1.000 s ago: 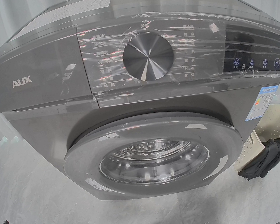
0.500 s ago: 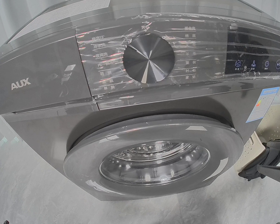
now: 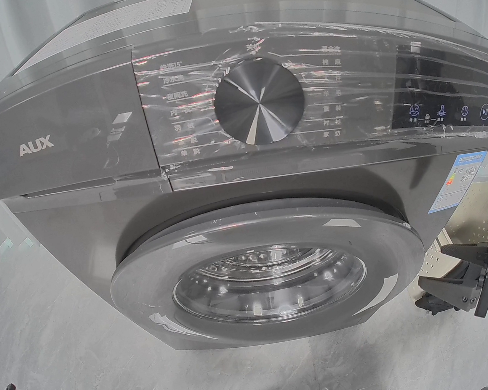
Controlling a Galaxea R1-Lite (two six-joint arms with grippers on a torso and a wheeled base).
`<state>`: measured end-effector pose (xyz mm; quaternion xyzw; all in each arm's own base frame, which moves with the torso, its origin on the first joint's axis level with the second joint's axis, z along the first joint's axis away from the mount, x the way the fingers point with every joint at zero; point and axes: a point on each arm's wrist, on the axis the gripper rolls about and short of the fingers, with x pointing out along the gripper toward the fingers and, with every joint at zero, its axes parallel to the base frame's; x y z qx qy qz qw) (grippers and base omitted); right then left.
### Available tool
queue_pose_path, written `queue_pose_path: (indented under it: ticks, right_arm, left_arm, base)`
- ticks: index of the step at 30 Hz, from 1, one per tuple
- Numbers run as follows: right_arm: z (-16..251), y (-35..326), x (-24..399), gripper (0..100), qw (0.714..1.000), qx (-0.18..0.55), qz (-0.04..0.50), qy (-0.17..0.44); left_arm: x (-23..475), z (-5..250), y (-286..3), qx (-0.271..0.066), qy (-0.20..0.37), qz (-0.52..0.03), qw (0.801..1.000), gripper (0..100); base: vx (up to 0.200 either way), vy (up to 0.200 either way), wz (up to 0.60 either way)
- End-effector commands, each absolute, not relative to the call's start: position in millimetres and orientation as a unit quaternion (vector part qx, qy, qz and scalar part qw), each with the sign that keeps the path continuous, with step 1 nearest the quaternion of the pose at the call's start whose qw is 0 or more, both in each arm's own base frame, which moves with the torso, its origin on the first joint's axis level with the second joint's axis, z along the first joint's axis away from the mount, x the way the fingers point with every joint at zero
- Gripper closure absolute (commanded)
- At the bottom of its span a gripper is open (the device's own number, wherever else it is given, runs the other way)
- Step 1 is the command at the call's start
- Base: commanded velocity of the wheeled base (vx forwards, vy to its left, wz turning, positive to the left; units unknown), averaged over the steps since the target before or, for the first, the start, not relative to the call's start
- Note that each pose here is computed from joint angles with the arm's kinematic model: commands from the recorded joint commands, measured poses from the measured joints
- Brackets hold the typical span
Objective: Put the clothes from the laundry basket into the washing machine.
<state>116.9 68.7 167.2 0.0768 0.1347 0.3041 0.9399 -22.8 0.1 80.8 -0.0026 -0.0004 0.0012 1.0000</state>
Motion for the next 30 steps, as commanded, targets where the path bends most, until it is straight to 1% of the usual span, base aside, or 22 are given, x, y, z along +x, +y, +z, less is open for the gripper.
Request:
queue_pose_path:
  ticks: [1,8,17,25,26,28,30]
  right_arm:
    - [164,76,127,0,0.937,0.072,0.307,0.151]
    - [165,81,138,0,0.939,0.072,0.306,0.137]
    - [161,92,157,0,0.94,0.061,0.306,0.141]
    - [158,90,152,0,0.937,0.06,0.311,0.146]
    - [155,89,149,0,0.937,0.059,0.31,0.151]
    - [154,86,144,0,0.937,0.059,0.311,0.149]
    - [159,81,137,0,0.939,0.062,0.312,0.132]
  left_arm:
    - [-23,76,0,-0.003,0.001,0.002,1.0,0]
    - [-23,76,0,-0.003,0.0,0.002,1.0,0]
    - [-23,76,0,-0.003,0.001,0.002,1.0,0]
    - [-23,76,0,-0.003,0.001,0.001,1.0,0]
    - [-23,76,0,-0.003,0.0,0.001,1.0,0]
    - [-23,76,0,-0.003,0.0,0.001,1.0,0]
    - [-23,76,0,-0.004,0.0,0.002,1.0,0]
  base:
    - [0.0,0.0,0.0]
    - [0.0,0.0,0.0]
    - [0.0,0.0,0.0]
    - [0.0,0.0,0.0]
    - [0.0,0.0,0.0]
    - [0.0,0.0,0.0]
    - [0.0,0.0,0.0]
